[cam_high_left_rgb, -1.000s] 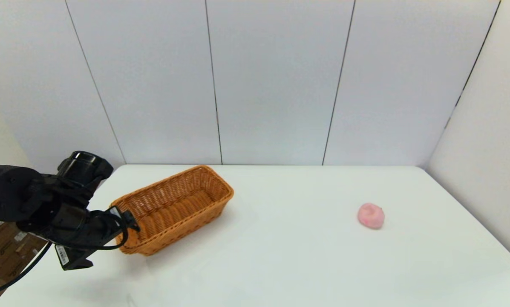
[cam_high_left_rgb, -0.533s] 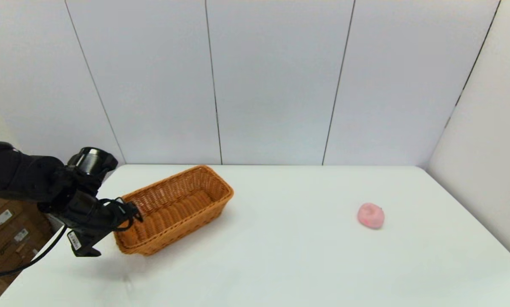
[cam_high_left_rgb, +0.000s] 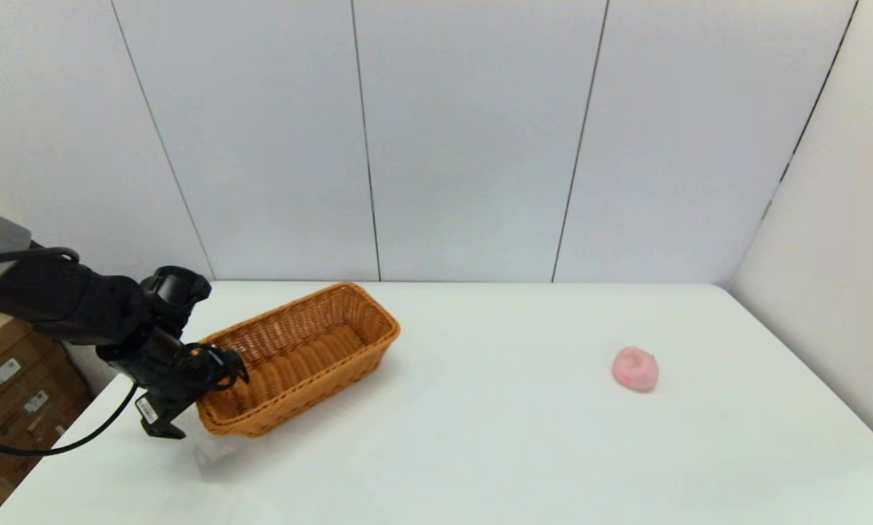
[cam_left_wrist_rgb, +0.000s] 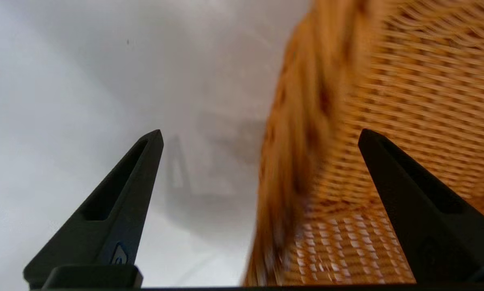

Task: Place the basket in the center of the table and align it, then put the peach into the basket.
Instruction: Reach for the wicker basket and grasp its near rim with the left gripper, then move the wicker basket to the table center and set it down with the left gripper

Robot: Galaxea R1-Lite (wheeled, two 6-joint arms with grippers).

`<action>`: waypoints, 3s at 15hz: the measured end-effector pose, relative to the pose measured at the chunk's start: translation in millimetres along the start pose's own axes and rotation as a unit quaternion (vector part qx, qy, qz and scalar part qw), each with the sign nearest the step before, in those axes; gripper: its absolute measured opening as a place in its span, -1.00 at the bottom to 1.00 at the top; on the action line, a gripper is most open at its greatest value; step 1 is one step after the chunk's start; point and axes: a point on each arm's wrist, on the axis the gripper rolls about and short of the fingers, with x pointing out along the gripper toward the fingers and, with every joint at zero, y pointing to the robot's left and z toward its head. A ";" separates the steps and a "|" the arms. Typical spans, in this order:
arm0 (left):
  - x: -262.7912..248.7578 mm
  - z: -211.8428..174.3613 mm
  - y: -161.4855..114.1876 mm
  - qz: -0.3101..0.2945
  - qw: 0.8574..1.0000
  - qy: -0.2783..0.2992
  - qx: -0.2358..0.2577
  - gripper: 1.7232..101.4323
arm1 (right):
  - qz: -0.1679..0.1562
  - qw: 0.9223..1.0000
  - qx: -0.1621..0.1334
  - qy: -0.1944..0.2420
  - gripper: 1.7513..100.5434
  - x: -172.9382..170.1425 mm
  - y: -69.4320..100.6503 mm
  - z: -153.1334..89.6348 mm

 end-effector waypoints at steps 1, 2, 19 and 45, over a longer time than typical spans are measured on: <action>5.1 0.4 0.8 0.006 1.000 0.006 -0.001 0.92 | 0.000 1.000 0.000 0.000 0.93 0.0 0.0 0.0; 9.1 0.8 1.9 0.010 1.000 0.010 -0.002 0.69 | 0.000 1.000 0.000 0.000 0.93 0.0 0.0 -0.1; -20.7 20.0 13.1 -0.131 0.984 0.121 -0.025 -0.55 | 0.004 1.000 -0.005 0.002 0.93 -0.1 0.2 -0.3; 1.3 -135.0 -161.2 -0.113 0.941 0.199 0.249 -0.55 | 0.007 1.000 -0.010 0.003 0.93 -0.2 0.3 -0.4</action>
